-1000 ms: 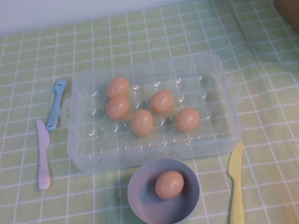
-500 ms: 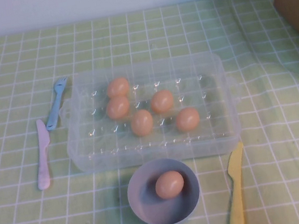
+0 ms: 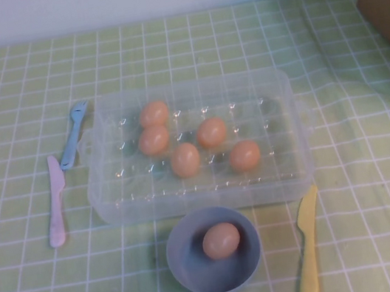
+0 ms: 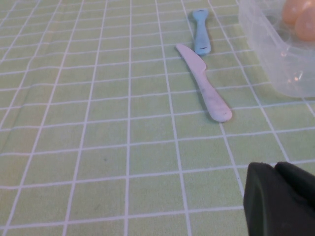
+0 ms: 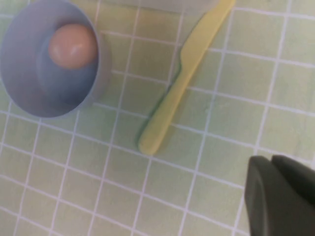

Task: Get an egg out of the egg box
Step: Pick up the egg from the plastic box

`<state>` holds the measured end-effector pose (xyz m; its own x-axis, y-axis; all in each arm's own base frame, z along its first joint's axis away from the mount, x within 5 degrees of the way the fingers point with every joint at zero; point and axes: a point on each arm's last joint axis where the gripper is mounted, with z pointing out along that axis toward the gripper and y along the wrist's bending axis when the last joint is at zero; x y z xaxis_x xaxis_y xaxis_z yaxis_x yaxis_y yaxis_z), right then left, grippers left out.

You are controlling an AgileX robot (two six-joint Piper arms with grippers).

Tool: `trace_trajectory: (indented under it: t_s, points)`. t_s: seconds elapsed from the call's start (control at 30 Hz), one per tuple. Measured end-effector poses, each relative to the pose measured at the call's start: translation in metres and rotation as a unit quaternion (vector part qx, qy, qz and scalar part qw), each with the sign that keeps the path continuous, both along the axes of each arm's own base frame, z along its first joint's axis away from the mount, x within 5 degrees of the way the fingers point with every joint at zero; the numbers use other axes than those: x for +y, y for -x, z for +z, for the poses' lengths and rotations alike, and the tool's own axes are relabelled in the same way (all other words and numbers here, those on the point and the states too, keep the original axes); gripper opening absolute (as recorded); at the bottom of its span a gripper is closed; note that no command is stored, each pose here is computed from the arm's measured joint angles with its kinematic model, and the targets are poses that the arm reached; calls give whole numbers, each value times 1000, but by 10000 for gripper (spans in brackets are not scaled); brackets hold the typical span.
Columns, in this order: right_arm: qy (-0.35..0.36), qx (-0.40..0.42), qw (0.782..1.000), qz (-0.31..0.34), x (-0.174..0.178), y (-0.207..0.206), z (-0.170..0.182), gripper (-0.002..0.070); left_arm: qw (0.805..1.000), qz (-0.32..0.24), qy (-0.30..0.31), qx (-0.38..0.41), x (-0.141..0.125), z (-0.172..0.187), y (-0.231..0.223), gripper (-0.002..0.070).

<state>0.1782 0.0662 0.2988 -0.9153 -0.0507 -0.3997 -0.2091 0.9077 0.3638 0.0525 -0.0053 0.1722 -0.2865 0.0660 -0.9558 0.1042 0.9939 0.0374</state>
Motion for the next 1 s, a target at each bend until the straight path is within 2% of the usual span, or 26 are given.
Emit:
trace_trajectory:
  t_s: [0.27, 0.53, 0.6, 0.67, 0.87, 0.93, 1.0]
  points:
    - [65, -10, 988, 140, 69, -49, 2, -17, 1000, 0, 0, 0, 0, 0, 0, -3]
    - [110, -36, 968, 223, 131, -93, 2, 6, 1000, 0, 0, 0, 0, 0, 0, -3]
    - [119, -34, 964, 237, 142, -105, -1, 46, 1000, 0, 0, 0, 0, 0, 0, -3]
    - [131, -33, 960, 247, 150, -116, -3, 124, 1000, 0, 0, 0, 0, 0, 0, -3]
    - [157, -15, 954, 256, 167, -146, -22, 456, 1000, 0, 0, 0, 0, 0, 0, -3]
    - [161, -12, 953, 257, 171, -154, -28, 521, 1000, 0, 0, 0, 0, 0, 0, -3]
    - [168, -13, 952, 254, 175, -161, -32, 553, 1000, 0, 0, 0, 0, 0, 0, -3]
